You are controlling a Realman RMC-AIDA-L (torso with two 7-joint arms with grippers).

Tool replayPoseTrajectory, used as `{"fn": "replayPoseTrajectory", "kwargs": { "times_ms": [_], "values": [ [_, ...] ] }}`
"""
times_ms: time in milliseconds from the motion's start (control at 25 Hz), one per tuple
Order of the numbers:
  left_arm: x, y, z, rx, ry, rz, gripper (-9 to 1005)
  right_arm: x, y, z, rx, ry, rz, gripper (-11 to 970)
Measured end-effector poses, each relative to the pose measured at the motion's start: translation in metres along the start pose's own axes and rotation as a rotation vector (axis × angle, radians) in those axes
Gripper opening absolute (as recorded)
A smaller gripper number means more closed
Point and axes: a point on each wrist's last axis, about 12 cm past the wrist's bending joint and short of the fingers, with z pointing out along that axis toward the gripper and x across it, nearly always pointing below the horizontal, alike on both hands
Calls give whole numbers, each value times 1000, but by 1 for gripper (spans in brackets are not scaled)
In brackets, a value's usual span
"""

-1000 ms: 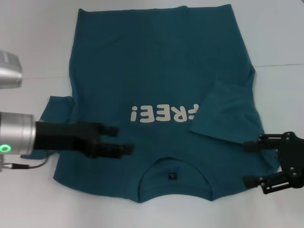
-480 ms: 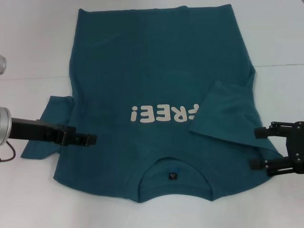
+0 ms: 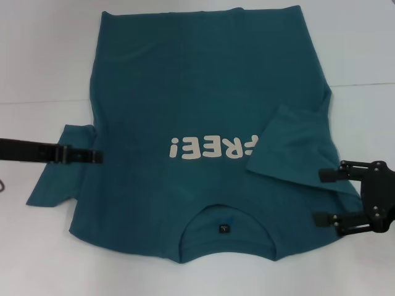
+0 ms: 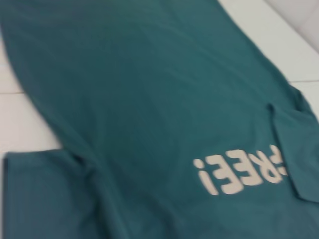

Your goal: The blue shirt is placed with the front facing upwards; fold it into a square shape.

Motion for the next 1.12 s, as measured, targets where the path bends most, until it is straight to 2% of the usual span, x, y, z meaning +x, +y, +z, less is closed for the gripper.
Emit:
{"fn": "replayPoseTrajectory", "kwargs": {
  "times_ms": [160, 400, 680, 1120],
  "values": [
    [-3, 9, -7, -91, 26, -98, 828, 0, -2, 3, 11, -4, 1, 949],
    [-3, 16, -12, -139, 27, -234, 828, -1, -2, 7, 19, -12, 3, 949],
    [4, 24, -10, -195, 51, -252, 827, 2, -4, 13, 12, -23, 14, 949],
    [15, 31, 6, -247, 98, -253, 825, 4, -5, 21, 7, -34, 37, 949]
  ]
}}
